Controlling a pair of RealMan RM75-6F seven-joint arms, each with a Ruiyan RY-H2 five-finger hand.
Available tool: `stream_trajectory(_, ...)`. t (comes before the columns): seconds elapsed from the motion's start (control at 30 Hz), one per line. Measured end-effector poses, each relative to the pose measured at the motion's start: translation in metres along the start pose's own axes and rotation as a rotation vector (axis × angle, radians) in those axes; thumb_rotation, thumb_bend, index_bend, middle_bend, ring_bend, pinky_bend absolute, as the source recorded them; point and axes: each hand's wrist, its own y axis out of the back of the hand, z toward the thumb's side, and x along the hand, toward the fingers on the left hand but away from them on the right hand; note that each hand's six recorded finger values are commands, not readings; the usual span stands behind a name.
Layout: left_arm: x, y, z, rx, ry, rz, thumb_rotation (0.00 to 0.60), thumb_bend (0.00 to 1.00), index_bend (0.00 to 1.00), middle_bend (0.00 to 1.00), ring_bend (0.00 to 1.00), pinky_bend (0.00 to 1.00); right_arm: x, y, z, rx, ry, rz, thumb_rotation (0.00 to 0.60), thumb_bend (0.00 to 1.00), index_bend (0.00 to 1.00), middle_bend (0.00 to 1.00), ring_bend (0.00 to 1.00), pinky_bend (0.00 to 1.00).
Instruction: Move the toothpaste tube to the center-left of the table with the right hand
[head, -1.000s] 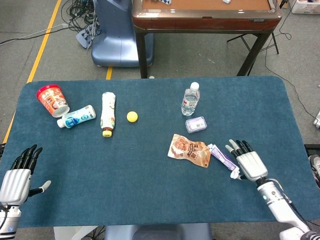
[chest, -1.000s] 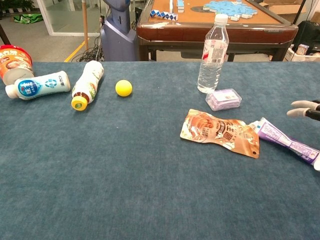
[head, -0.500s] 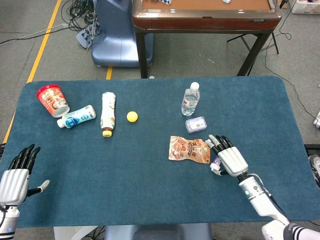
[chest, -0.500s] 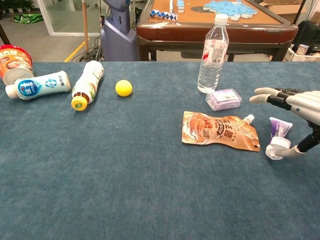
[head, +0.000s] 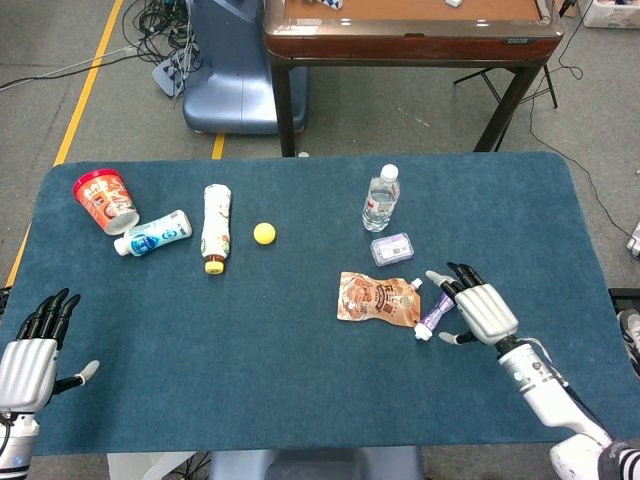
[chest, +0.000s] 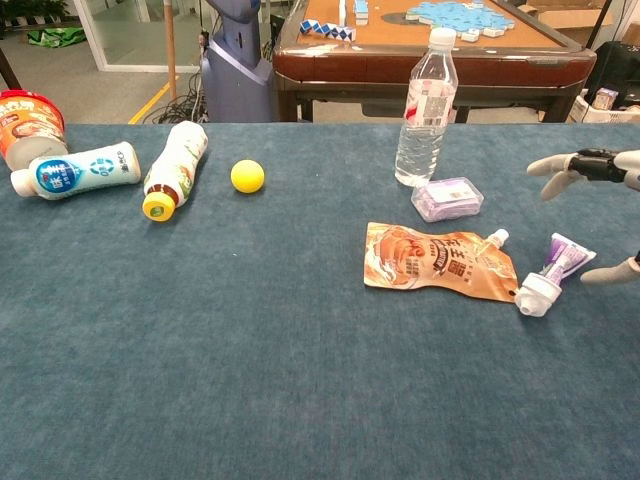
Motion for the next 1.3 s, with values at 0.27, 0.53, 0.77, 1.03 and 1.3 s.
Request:
stream_trajectory(0.27,0.0,0.0,0.0,0.004,0.004,-0.002,0.6,0.14,0.0,0.0,0.01,0.11,-0.017,-0.006,-0.021,0.061,-0.023,0.108,0.6,0.1,0.06,0.26,0.03,0.04)
stream_trajectory(0.53,0.0,0.0,0.002,0.007,0.007,-0.001,0.6,0.14,0.0,0.0,0.01,0.11,-0.035,-0.018,-0.032,0.075,-0.032,0.179,0.6,0.11,0.06,0.26,0.03,0.04)
stream_trajectory(0.77,0.001,0.001,0.004,0.007,0.003,-0.003,0.6,0.14,0.0,0.0,0.01,0.11,-0.042,-0.028,-0.033,0.05,-0.023,0.206,0.6,0.12,0.06,0.26,0.03,0.04)
stream_trajectory(1.03,0.0,0.003,0.006,0.001,-0.005,-0.001,0.6,0.14,0.0,0.0,0.01,0.11,-0.032,-0.038,-0.037,0.061,-0.018,0.24,0.6,0.12,0.07,0.27,0.04,0.04)
stream_trajectory(1.3,0.002,0.002,0.009,-0.006,-0.018,-0.002,0.6,0.14,0.0,0.0,0.01,0.11,-0.005,-0.039,-0.045,0.052,-0.046,0.227,0.6,0.13,0.1,0.29,0.06,0.04)
